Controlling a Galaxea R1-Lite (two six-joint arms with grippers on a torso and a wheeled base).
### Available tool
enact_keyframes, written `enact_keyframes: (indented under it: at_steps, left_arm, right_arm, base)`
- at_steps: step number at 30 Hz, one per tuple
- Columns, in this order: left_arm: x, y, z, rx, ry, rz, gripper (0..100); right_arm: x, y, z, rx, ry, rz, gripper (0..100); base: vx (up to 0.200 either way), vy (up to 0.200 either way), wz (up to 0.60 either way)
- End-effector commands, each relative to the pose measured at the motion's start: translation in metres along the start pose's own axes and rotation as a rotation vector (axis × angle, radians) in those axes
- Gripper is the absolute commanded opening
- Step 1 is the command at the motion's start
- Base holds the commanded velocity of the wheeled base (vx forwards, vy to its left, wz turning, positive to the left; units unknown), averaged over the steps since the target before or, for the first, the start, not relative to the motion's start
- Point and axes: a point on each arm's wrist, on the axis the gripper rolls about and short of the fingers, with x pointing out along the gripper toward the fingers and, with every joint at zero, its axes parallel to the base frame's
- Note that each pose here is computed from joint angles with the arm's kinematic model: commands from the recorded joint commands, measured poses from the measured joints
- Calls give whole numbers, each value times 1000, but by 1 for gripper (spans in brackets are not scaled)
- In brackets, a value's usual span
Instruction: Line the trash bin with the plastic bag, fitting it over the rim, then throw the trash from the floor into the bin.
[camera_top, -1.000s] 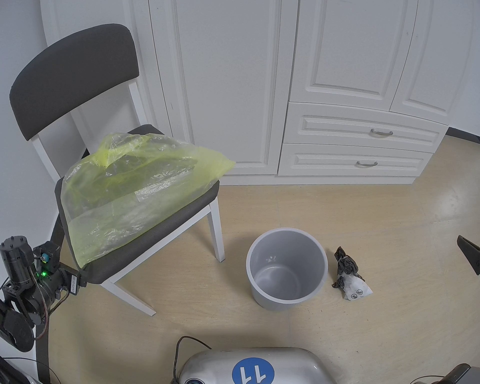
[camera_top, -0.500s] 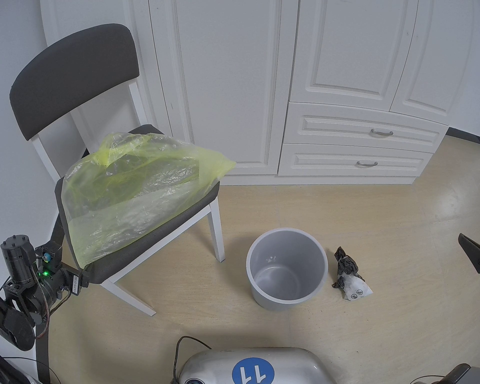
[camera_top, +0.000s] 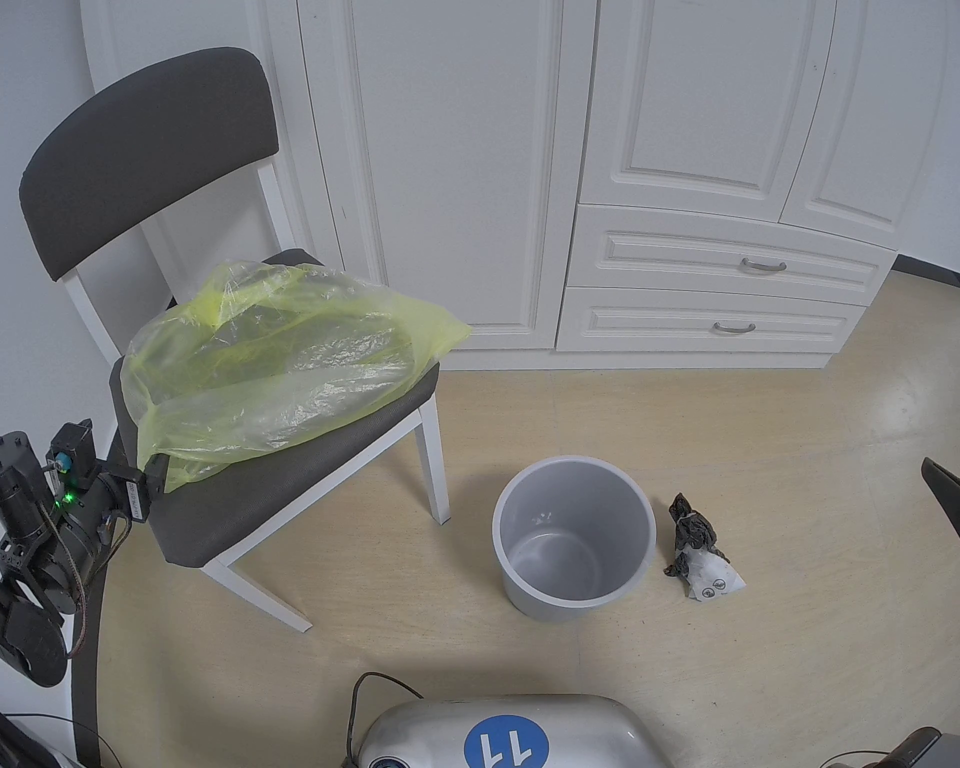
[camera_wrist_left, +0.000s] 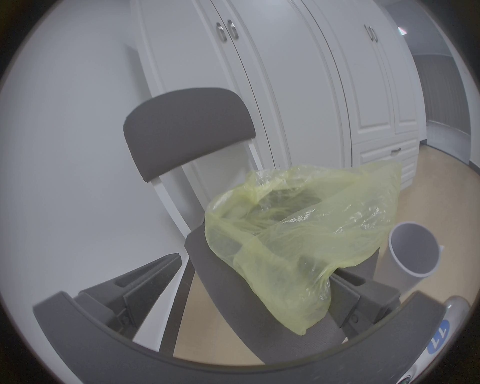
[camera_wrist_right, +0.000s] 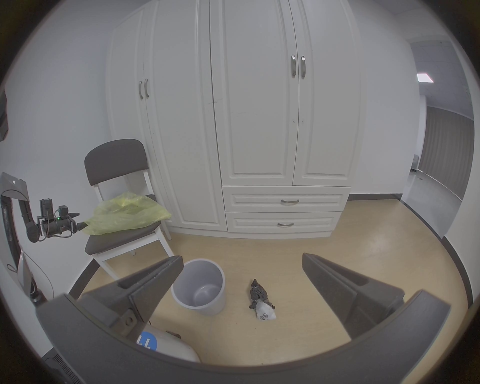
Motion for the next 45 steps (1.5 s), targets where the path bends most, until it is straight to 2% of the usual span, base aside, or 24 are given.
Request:
enact_keyframes:
  at_steps: [1, 6, 12, 40, 43, 45]
  left_arm:
    - [-5, -1, -5, -10, 10, -8, 100]
    - [8, -8, -25, -5, 92, -42, 100]
    - [21, -12, -37, -11, 83, -34, 100]
    - [30, -12, -32, -15, 57, -27, 100]
    - [17, -11, -33, -19, 62, -68, 100]
    - [-5, -9, -31, -24, 47, -134, 100]
  right_arm:
    - [0, 0, 0, -1, -4, -1, 100]
    - [0, 0, 0, -1, -4, -1, 100]
    - [-1, 0, 0, 0, -5, -1, 100]
    - [-1, 0, -1, -1, -1, 2, 100]
    - [-1, 0, -2, -1, -2, 4, 100]
    - [-1, 0, -2, -1, 1, 6, 100]
  base:
    - [0, 0, 0]
    - [0, 0, 0]
    - [0, 0, 0]
    - [0, 0, 0]
    - [0, 0, 0]
    - [0, 0, 0]
